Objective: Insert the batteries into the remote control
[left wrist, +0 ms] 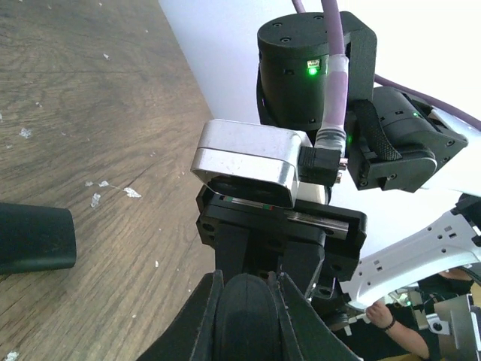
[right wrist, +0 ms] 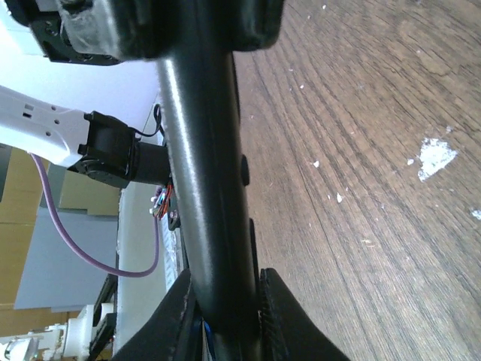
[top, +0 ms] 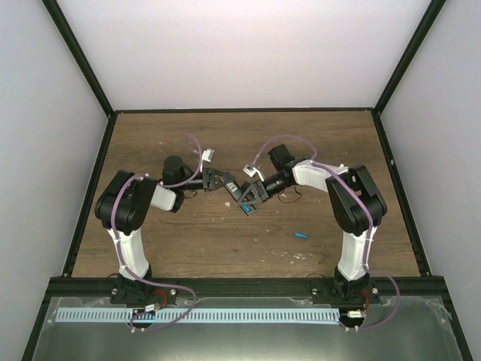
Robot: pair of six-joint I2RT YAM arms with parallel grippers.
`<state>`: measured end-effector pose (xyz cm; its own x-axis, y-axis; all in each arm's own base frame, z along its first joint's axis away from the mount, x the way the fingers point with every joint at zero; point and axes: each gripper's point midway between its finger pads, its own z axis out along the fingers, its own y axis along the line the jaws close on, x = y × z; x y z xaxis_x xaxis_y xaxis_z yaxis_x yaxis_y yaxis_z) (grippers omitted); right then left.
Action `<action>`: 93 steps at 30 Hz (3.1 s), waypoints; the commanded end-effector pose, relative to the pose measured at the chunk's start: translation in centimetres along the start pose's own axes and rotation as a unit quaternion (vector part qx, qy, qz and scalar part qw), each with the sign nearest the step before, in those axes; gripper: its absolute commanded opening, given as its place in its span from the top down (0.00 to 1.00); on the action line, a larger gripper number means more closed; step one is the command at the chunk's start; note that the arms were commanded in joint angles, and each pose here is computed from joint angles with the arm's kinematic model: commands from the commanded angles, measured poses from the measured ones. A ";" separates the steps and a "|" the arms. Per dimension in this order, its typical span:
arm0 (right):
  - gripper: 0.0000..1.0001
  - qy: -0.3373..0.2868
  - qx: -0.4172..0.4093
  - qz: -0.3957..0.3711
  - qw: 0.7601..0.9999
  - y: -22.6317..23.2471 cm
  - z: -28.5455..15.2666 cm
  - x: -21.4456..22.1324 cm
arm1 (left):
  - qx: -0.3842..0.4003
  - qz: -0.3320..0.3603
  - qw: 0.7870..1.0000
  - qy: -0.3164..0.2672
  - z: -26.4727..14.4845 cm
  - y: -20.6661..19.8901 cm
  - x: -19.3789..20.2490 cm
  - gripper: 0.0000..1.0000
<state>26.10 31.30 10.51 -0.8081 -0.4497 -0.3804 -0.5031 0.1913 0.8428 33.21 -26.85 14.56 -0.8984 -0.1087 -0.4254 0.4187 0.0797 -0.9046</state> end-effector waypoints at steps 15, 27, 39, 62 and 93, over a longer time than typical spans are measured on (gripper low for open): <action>0.68 -0.027 0.036 -0.088 0.995 2.8 -1.6 -1.1 | 0.008 0.073 0.995 -0.065 -2.0 -2.9 -4.3 1.00; 0.53 -0.066 0.171 -0.083 0.980 1.2 -6.1 -0.8 | -0.034 0.072 0.995 -0.068 -3.5 -1.4 -3.9 1.00; 0.51 -0.044 0.432 0.087 0.897 -4.2 -12.5 5.1 | -0.077 0.035 0.995 -0.048 -4.6 0.7 -1.6 1.00; 0.44 -0.039 0.472 0.275 0.837 -5.1 -13.2 12.0 | -0.088 0.047 0.995 0.011 -4.7 -0.1 -0.2 1.00; 0.39 -0.026 0.491 0.309 0.814 -7.2 -11.1 18.0 | -0.079 0.047 0.996 0.007 -4.6 -0.5 -0.3 1.00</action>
<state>18.38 12.18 2.07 -0.9994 0.0249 -0.0229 0.0199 0.9800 0.1982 32.83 -22.30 14.23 -0.8777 -0.0838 -0.4718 0.4370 0.2640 -0.8598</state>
